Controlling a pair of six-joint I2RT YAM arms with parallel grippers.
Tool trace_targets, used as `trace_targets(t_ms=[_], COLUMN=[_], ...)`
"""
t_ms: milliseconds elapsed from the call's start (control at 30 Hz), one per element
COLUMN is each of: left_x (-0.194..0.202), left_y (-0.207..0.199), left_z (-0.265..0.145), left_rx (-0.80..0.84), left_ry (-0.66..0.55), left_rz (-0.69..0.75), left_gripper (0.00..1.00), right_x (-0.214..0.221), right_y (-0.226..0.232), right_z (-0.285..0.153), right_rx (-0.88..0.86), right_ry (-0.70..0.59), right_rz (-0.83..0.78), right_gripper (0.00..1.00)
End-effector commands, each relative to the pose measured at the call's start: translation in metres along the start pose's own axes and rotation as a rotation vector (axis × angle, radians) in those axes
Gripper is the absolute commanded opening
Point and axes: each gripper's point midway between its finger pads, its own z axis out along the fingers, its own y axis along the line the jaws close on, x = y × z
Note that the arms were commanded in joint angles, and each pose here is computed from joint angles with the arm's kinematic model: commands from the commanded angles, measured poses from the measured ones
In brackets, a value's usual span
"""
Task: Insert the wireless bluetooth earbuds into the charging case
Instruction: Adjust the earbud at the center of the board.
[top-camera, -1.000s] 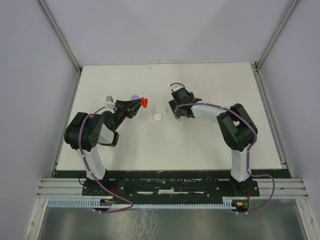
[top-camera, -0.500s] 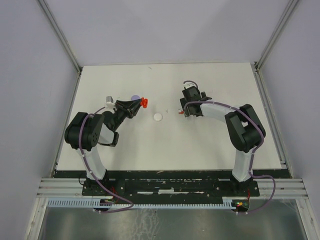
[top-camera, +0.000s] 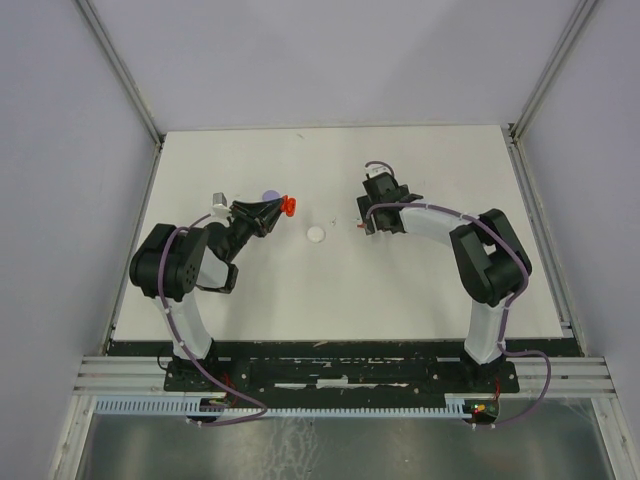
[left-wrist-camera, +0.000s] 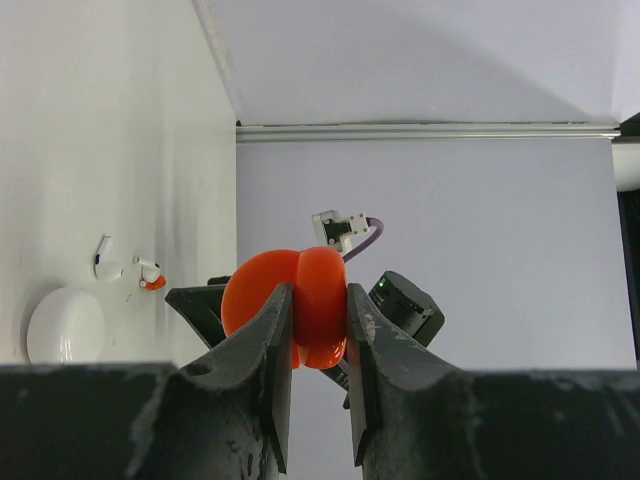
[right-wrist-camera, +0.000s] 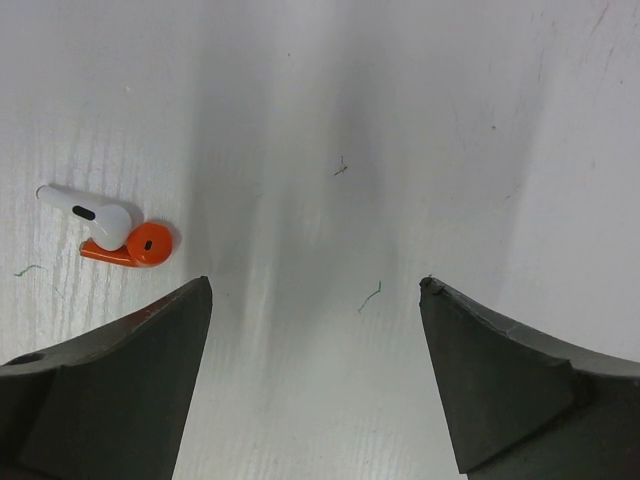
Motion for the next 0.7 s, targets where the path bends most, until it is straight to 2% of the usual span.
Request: trace_targets(t_ms=[0,667], left_x=[0.003,0.003], left_y=[-0.03,-0.029], left_z=[-0.003,-0.002], left_rx=[0.126,0.126], left_ry=[0.02,0.024], left_rz=[0.045,0.043], left_gripper=[0.03,0.03], right_x=[-0.024,-0.033], right_y=[0.006,0.024], right_z=[-0.002,0.013], right_rx=[-0.02,-0.07], right_ry=[-0.045,-0.035], right_rz=[0.033,0.043], right_gripper=[0.93,0.93])
